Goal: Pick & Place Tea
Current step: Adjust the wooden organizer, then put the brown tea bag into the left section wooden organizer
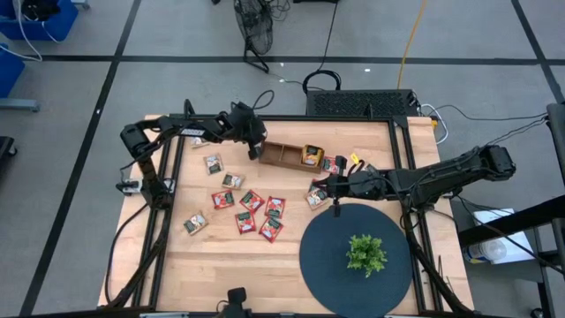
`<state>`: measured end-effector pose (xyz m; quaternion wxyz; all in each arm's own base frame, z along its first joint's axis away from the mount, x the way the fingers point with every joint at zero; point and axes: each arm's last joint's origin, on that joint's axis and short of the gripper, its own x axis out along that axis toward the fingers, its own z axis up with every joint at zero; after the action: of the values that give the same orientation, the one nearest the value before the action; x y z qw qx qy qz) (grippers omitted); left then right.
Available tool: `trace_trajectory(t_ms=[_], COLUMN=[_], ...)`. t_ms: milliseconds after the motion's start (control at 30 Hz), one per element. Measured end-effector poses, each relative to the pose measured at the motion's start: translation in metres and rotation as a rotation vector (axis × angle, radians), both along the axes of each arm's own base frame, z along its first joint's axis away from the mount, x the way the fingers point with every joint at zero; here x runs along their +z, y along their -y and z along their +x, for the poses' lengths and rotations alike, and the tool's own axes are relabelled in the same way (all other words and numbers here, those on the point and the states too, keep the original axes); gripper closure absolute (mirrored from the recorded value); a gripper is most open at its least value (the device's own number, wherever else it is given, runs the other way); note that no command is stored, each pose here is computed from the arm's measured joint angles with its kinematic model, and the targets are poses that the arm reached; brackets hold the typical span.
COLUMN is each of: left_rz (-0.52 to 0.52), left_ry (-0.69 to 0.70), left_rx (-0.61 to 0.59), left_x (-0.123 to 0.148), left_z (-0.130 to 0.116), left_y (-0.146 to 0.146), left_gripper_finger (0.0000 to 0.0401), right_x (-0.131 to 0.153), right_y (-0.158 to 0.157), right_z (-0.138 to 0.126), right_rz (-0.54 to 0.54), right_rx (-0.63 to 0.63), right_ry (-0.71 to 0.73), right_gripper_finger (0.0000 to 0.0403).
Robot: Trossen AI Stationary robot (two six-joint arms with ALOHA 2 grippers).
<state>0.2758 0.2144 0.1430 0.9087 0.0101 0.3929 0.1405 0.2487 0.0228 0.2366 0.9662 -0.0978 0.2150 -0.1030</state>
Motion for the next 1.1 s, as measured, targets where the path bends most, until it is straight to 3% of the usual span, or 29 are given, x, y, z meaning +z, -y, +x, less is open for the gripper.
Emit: trace_trajectory(t_ms=[200, 367, 600, 833, 1100], left_rz=[-0.067, -0.084, 0.055, 0.146, 0.195], left_ry=[-0.09, -0.082, 0.02, 0.145, 0.333], left_rx=[-0.015, -0.052, -0.115, -0.092, -0.207], left_x=[-0.007, -0.002, 0.062, 0.13, 0.167], left_z=[-0.003, 0.002, -0.001, -0.034, -0.065], left_y=[0.009, 0.021, 0.052, 0.09, 0.142], left_gripper_finger=[0.0394, 0.0395, 0.0397, 0.0395, 0.0396], right_x=[0.0, 0.0, -0.005, -0.011, -0.02], right_y=[0.0, 0.0, 0.0, 0.003, 0.008], right_z=[0.0, 0.0, -0.003, -0.007, -0.016], right_rz=[0.001, 0.003, 0.031, 0.001, -0.046], right_rx=[0.0, -0.002, -0.02, -0.106, -0.247], right_ry=[0.001, -0.01, -0.058, -0.12, -0.22], right_gripper_finger=[0.0403, 0.0403, 0.0403, 0.0403, 0.0403])
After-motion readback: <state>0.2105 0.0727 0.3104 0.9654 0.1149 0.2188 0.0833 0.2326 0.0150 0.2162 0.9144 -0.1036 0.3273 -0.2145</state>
